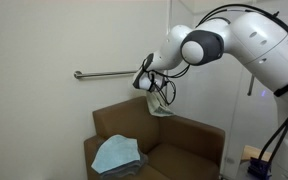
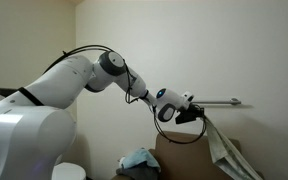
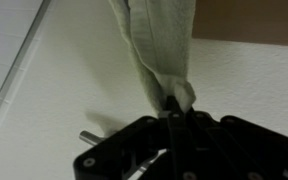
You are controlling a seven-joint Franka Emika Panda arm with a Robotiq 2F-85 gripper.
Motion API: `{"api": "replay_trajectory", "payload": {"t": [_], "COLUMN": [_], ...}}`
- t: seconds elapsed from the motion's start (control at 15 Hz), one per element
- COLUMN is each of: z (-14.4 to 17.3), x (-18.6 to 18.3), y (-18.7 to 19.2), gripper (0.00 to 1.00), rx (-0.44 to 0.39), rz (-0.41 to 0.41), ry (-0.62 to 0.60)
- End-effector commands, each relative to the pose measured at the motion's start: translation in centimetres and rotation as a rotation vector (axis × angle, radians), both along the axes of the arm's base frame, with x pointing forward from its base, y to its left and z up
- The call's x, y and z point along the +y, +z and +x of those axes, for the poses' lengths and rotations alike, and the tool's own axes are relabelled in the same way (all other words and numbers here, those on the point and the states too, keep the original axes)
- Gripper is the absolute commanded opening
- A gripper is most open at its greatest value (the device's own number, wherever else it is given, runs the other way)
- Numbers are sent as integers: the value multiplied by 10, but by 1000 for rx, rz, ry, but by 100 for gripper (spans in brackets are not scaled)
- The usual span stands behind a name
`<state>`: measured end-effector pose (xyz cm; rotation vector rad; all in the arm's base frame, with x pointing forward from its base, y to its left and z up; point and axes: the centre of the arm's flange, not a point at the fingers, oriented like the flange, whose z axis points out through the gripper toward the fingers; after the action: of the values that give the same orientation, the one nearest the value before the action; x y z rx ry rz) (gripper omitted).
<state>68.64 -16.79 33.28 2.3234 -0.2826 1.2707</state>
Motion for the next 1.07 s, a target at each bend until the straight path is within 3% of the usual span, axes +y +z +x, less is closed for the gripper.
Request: {"api": "replay_trajectory", "payload": {"t": [0.0,0.07,0.47,0.73,0.87,1.0], "z": [-51,-53,-82,-94,-103,-112], "x": [-14,-15,-36,-57,-56,-52], "y": [4,6,3,41,66,85], "gripper": [29,30,67,93,100,100], "rx": [47,59,96,46,34,7], "rz": [17,11,10,-26,-52,-71], "ry": [82,102,135,93,108,113]}}
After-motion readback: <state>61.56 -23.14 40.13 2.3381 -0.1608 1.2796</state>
